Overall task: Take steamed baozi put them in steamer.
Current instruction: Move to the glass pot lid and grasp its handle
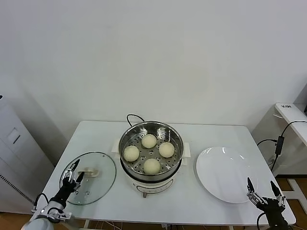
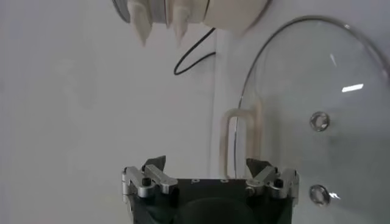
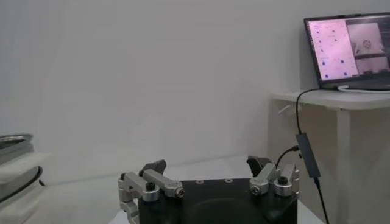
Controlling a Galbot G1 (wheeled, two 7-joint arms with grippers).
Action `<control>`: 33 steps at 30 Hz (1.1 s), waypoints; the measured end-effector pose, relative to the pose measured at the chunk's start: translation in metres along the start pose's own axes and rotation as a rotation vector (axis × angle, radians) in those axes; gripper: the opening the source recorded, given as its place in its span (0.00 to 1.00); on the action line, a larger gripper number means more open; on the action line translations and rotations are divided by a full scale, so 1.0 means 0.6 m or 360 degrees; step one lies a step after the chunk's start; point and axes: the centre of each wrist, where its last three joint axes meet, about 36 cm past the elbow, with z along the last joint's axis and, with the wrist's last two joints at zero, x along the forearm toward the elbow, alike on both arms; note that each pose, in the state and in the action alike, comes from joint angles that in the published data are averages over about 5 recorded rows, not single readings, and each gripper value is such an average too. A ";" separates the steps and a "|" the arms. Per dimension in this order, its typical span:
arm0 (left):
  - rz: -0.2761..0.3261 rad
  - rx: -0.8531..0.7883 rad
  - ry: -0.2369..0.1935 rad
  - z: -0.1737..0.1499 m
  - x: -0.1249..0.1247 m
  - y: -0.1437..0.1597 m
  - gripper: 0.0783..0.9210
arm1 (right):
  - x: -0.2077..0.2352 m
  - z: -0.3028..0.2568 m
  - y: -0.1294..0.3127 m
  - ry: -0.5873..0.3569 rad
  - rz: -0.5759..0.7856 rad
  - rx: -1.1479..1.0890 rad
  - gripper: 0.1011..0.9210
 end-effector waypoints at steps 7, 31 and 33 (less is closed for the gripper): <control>-0.0001 -0.0013 0.0016 -0.004 -0.021 -0.003 0.88 | 0.009 0.005 -0.003 0.0007 0.0010 0.0015 0.88; -0.0008 0.0047 0.0048 -0.021 -0.040 -0.025 0.20 | 0.026 0.009 -0.013 -0.0007 0.0049 0.0035 0.88; -0.0022 0.0056 0.0051 -0.020 -0.039 -0.024 0.13 | 0.026 0.009 -0.014 -0.0009 0.0052 0.0038 0.88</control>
